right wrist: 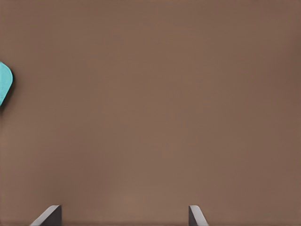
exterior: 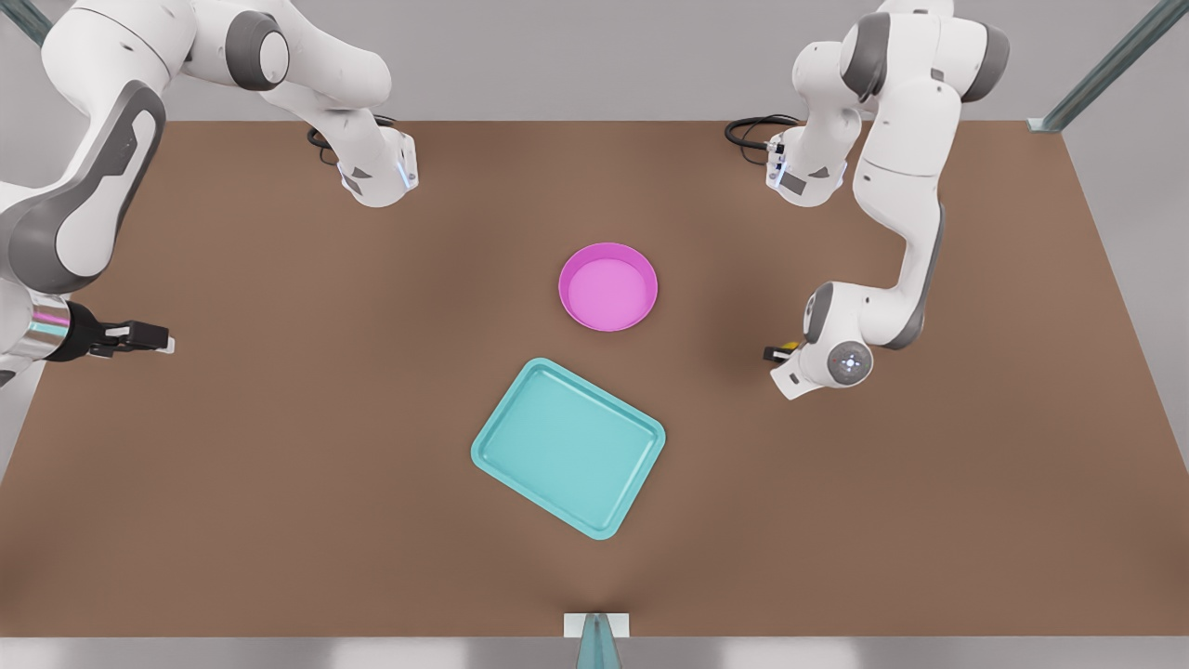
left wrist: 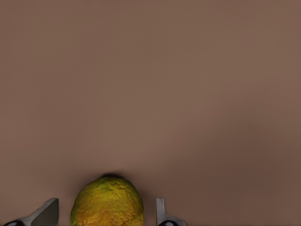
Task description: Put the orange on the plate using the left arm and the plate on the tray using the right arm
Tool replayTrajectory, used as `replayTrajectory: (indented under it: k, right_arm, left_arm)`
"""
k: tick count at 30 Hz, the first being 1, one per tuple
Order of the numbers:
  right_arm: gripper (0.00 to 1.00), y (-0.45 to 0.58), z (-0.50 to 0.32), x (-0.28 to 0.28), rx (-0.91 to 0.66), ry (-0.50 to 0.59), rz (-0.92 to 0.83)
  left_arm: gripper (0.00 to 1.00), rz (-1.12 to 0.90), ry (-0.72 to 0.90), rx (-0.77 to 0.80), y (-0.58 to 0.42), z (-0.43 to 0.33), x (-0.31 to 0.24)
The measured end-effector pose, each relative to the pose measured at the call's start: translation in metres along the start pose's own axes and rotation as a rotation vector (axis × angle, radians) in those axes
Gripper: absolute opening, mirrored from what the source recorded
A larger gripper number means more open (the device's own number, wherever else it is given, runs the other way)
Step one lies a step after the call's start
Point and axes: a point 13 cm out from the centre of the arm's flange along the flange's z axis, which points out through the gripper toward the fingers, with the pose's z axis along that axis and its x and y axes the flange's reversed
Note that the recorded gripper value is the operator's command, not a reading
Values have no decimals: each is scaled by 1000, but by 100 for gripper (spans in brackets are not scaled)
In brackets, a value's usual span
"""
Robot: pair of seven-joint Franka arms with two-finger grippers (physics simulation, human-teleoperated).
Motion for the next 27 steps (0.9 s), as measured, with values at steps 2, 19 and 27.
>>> replayTrajectory:
  k: [2, 19, 27]
  right_arm:
    - [100, -2, 1, 0, -1, 2, 1]
    - [100, 3, 6, -5, 12, 13, -41]
    - [100, 4, 9, -7, 12, 16, -58]
  left_arm:
    - [100, -1, 4, -1, 1, 7, -1]
    - [61, 296, -97, -103, -228, -81, 13]
    - [100, 387, -29, -99, -431, -49, 85]
